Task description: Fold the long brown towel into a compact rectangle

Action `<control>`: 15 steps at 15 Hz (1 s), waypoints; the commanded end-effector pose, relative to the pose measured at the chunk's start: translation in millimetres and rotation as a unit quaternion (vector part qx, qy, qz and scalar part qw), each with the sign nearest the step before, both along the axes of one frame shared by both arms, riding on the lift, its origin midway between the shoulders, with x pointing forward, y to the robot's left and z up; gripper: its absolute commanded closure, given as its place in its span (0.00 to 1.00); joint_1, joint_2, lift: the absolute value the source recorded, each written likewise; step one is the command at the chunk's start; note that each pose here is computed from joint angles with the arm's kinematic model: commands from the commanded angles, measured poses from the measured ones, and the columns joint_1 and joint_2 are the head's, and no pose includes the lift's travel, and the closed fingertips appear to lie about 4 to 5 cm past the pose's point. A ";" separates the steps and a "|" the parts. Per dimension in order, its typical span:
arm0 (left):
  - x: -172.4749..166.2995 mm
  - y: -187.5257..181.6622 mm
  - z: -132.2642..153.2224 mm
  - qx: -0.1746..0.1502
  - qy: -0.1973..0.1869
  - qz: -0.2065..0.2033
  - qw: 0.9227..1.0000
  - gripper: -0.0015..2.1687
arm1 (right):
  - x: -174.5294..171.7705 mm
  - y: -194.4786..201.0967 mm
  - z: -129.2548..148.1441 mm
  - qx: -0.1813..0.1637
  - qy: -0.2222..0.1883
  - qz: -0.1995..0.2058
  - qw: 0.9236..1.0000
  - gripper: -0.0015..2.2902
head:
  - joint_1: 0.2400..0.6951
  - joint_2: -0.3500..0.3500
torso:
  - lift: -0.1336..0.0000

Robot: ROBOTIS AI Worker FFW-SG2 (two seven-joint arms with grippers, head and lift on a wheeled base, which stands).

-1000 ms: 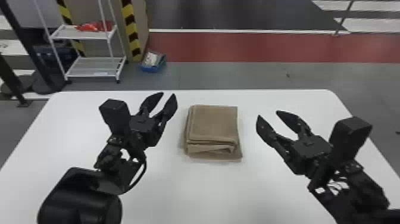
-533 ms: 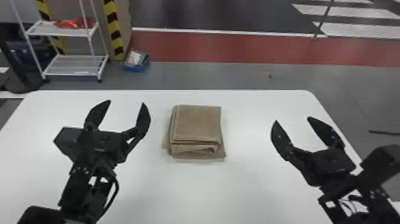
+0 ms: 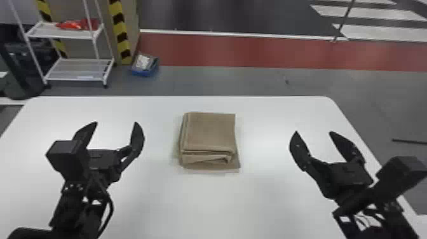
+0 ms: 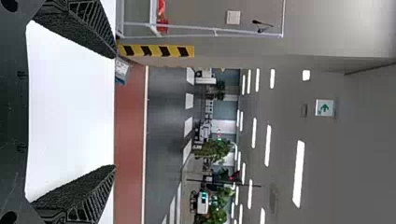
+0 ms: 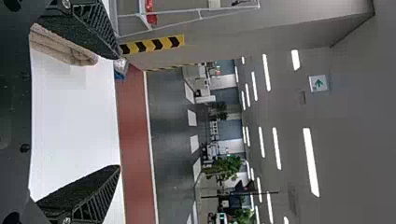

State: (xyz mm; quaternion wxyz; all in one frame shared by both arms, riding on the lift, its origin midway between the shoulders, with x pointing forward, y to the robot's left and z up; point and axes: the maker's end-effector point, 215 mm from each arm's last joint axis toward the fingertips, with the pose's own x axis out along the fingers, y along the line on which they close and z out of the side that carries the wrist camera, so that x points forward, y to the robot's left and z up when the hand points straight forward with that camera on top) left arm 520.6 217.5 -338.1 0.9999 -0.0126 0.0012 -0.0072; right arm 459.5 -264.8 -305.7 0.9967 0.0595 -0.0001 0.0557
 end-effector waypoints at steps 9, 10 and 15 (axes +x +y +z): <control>-9.8 47.6 19.3 0.002 -0.024 0.047 0.999 0.02 | 3.3 10.0 -1.9 0.009 -0.004 0.006 1.000 0.03 | 1.00 0.50 | 0.13; -10.7 46.9 20.3 0.002 -0.025 0.045 0.999 0.02 | 2.4 7.3 -2.7 0.005 -0.002 0.003 1.000 0.03 | 1.00 0.51 | 0.13; -13.3 44.3 19.7 0.002 -0.023 0.042 0.999 0.02 | -0.8 -7.4 -5.7 0.008 0.005 -0.013 1.000 0.04 | 1.00 0.49 | 0.13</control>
